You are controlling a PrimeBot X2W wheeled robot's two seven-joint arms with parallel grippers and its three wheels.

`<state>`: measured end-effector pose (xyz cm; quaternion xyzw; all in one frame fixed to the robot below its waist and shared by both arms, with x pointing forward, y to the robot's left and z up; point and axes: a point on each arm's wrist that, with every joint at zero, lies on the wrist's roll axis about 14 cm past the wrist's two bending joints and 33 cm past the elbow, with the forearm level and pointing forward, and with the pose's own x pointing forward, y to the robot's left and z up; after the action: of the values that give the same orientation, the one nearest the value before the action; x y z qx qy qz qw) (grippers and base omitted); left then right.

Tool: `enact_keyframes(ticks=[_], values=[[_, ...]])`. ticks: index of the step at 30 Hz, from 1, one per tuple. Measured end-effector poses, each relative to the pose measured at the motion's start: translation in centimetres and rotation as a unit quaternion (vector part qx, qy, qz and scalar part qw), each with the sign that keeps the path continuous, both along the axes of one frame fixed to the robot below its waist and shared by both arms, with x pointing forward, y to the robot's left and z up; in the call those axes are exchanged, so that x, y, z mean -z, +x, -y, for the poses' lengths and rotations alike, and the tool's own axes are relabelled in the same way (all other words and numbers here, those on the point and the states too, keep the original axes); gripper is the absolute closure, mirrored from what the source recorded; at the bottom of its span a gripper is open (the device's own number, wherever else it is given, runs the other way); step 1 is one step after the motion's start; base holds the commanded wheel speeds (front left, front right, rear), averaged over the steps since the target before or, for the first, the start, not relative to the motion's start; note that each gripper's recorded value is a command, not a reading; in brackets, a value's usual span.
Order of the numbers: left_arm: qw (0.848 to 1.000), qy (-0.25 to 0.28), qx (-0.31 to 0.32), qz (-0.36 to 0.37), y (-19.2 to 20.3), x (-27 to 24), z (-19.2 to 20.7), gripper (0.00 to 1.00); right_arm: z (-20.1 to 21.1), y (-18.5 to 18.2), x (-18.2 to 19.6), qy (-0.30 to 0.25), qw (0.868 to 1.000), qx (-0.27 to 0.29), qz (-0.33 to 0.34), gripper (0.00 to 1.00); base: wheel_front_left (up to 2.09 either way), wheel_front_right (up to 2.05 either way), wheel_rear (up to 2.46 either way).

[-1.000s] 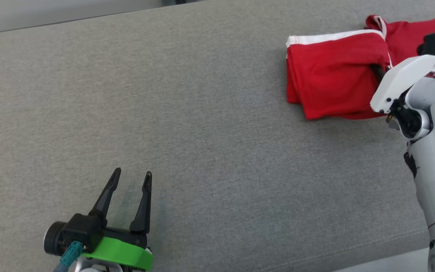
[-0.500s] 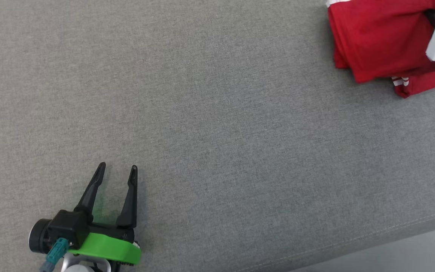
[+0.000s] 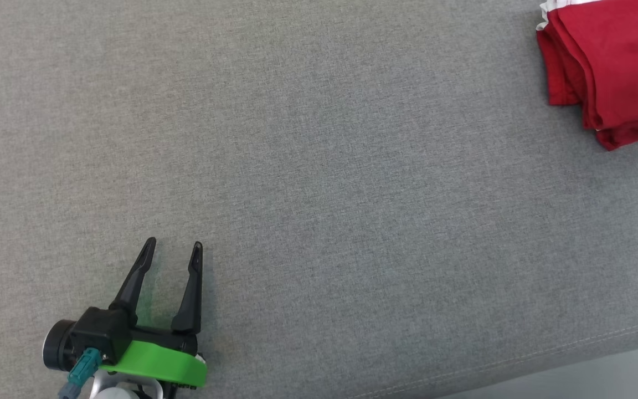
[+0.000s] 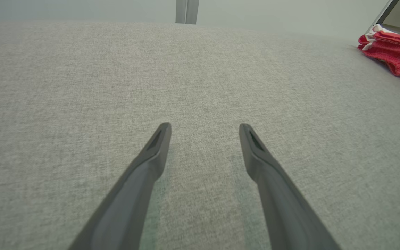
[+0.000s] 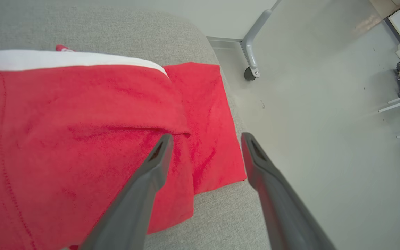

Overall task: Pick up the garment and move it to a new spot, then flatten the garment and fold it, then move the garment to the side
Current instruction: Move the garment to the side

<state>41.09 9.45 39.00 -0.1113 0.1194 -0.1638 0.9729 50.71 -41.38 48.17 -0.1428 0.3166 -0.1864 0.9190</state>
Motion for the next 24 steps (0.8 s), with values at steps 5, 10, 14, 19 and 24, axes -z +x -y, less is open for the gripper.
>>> enact_keyframes(ticks=[5,10,14,19,24], values=[[1.000,-0.001,-0.010,0.003,-0.3,-0.5,-0.3,0.00,-0.8,0.2,-1.2,-0.014,0.998,-0.019,0.058,0.00,0.00,0.00,0.00],[1.000,-0.005,-0.026,0.012,-1.1,-1.6,-0.9,0.00,-4.0,0.0,-2.7,-0.002,0.988,-0.060,0.142,0.00,0.00,0.00,0.00],[0.999,-0.007,-0.044,0.028,-1.9,-3.1,-1.6,0.00,-6.7,-1.3,-4.3,0.008,0.973,-0.094,0.210,0.00,0.00,0.00,0.00],[0.995,0.006,-0.086,0.043,-3.5,-4.5,-4.2,0.00,-10.7,-4.6,-5.3,0.026,0.950,-0.142,0.277,0.00,0.00,0.00,0.00],[0.991,0.020,-0.124,0.054,-5.7,-5.5,-6.5,0.00,-15.2,-9.1,-3.8,0.064,0.933,-0.171,0.311,0.00,0.00,0.00,0.00]])
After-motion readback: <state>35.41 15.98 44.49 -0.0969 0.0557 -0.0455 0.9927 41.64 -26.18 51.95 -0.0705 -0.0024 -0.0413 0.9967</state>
